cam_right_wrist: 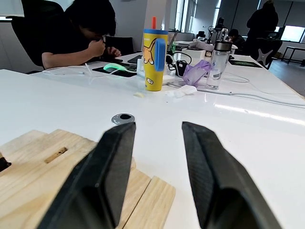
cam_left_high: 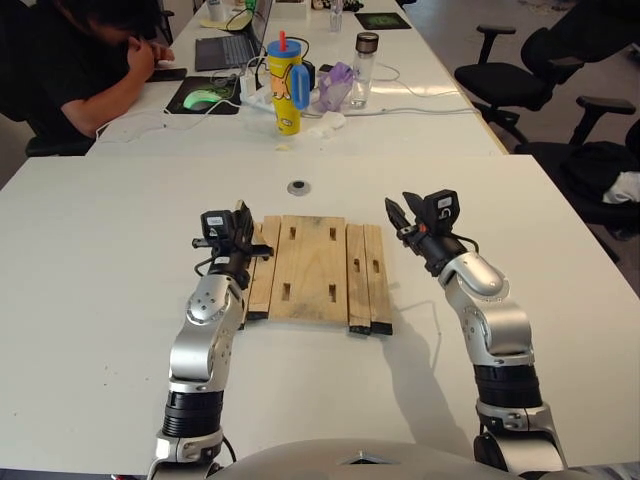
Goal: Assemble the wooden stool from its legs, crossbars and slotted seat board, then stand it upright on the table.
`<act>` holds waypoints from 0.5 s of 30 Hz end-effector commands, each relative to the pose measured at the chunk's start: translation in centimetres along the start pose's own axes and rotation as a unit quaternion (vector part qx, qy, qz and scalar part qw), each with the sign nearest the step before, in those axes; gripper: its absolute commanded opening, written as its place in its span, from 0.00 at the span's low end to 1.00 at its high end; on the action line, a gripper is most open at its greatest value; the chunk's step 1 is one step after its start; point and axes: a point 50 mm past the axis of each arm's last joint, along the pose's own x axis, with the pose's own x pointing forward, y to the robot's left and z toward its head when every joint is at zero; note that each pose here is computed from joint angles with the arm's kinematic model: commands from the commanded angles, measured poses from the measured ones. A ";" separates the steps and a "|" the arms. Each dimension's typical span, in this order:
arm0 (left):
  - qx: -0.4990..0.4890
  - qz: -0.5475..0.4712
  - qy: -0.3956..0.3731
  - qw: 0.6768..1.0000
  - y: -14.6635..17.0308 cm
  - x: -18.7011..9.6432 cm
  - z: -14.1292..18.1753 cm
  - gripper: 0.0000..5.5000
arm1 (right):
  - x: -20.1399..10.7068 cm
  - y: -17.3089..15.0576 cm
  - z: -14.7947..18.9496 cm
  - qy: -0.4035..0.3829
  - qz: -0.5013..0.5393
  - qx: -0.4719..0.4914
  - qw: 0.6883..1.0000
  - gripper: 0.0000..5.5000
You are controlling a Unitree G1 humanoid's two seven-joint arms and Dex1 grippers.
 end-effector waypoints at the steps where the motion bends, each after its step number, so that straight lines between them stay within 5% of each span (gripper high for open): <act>1: 0.034 0.003 0.141 0.989 0.4 -1.9 -6.0 0.08 | 0.2 0.4 0.4 -0.001 0.010 -0.018 1.000 0.33; 15: 0.044 -0.024 0.095 0.994 -0.7 -1.9 -5.7 0.08 | 0.5 0.8 0.4 0.007 0.026 -0.031 0.999 0.33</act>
